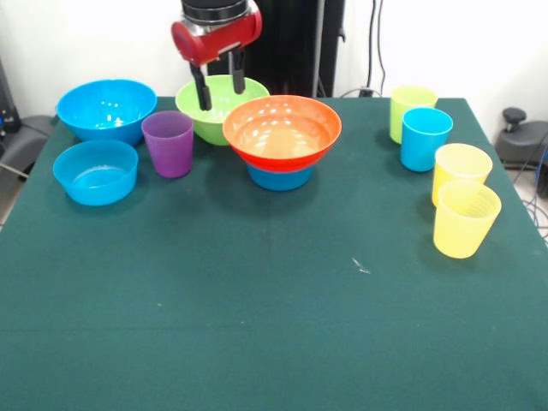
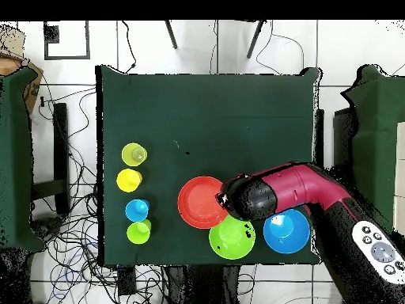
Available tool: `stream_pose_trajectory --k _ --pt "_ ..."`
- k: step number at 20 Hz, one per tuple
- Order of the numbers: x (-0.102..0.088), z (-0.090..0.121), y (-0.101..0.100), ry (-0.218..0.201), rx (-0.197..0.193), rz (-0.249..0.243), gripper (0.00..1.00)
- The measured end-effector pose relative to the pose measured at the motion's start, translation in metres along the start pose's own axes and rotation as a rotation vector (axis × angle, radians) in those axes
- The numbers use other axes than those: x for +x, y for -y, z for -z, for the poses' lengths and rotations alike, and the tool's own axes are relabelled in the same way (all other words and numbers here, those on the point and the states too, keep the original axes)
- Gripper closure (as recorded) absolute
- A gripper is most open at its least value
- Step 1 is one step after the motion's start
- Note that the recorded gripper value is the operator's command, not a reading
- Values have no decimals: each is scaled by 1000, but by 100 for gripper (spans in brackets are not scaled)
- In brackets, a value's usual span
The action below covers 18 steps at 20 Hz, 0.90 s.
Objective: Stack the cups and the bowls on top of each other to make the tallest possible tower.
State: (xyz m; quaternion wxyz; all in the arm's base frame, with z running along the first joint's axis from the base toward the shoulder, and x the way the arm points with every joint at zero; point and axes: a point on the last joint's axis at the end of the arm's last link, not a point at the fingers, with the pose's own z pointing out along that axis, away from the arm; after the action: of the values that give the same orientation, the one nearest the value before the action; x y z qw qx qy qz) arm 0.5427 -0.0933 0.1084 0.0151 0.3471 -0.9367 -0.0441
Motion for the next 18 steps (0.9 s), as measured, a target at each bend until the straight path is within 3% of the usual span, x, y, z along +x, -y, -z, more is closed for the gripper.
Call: stream_pose_trajectory --k 9,18 --pt "17 6 36 -1 -1 55 0" --pt "29 -2 70 31 -4 136 0"
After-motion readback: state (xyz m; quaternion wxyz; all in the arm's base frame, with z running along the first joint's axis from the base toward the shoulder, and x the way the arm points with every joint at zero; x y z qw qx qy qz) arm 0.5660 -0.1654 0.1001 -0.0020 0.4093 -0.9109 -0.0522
